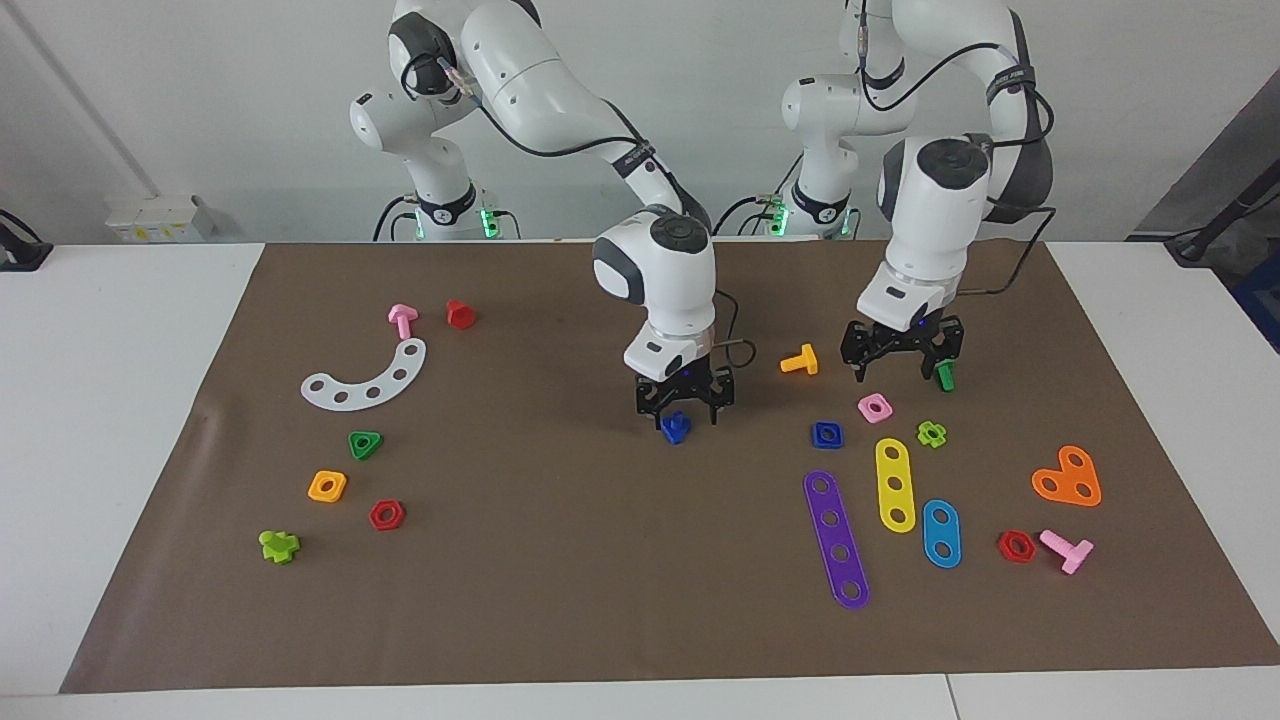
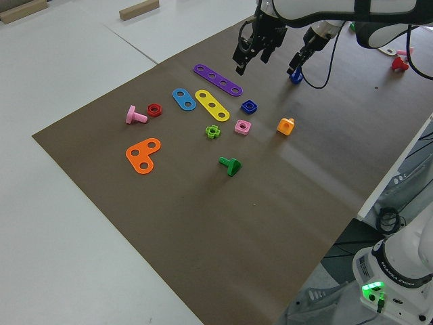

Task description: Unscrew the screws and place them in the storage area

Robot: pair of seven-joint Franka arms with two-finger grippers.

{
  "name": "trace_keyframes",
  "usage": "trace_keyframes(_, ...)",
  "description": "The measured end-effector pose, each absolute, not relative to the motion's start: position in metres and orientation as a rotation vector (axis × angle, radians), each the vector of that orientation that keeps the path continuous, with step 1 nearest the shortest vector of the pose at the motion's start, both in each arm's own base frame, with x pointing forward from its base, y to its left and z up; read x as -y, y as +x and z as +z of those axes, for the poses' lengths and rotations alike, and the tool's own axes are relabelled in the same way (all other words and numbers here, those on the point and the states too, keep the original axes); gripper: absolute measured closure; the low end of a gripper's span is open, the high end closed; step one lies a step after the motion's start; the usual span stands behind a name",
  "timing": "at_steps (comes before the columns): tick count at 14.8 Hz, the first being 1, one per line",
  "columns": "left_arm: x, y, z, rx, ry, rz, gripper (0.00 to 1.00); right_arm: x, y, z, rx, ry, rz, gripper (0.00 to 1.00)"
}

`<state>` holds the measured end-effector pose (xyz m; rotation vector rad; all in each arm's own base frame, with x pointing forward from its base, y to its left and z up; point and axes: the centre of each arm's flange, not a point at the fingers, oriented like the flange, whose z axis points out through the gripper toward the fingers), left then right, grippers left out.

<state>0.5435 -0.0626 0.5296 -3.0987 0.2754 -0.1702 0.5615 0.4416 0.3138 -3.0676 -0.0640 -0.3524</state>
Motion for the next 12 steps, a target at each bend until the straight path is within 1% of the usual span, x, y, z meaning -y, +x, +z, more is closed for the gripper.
trace_keyframes(1,0.055,0.543,0.553,-0.303,-3.106,-0.161,0.0,-0.441,0.561,0.311,0.067,-3.073,-0.346,0.3)
trace_keyframes(3,0.043,0.542,0.597,-0.329,-3.121,-0.182,0.0,-0.439,0.559,0.305,0.076,-3.083,-0.333,0.32)
trace_keyframes(4,0.038,0.541,0.614,-0.332,-3.124,-0.192,0.0,-0.439,0.559,0.303,0.078,-3.086,-0.328,0.34)
trace_keyframes(5,0.035,0.539,0.629,-0.333,-3.125,-0.193,0.0,-0.438,0.558,0.301,0.079,-3.088,-0.324,0.35)
trace_keyframes(6,0.034,0.538,0.64,-0.334,-3.125,-0.188,0.0,-0.438,0.558,0.301,0.079,-3.089,-0.323,0.38)
trace_keyframes(7,0.034,0.537,0.65,-0.335,-3.125,-0.182,0.0,-0.438,0.558,0.301,0.08,-3.089,-0.323,0.38)
trace_keyframes(8,0.034,0.537,0.656,-0.336,-3.126,-0.167,0.0,-0.438,0.558,0.301,0.08,-3.089,-0.323,0.41)
trace_keyframes(12,0.037,0.541,0.653,-0.343,-3.13,-0.087,0.0,-0.437,0.557,0.299,0.079,-3.101,-0.306,0.41)
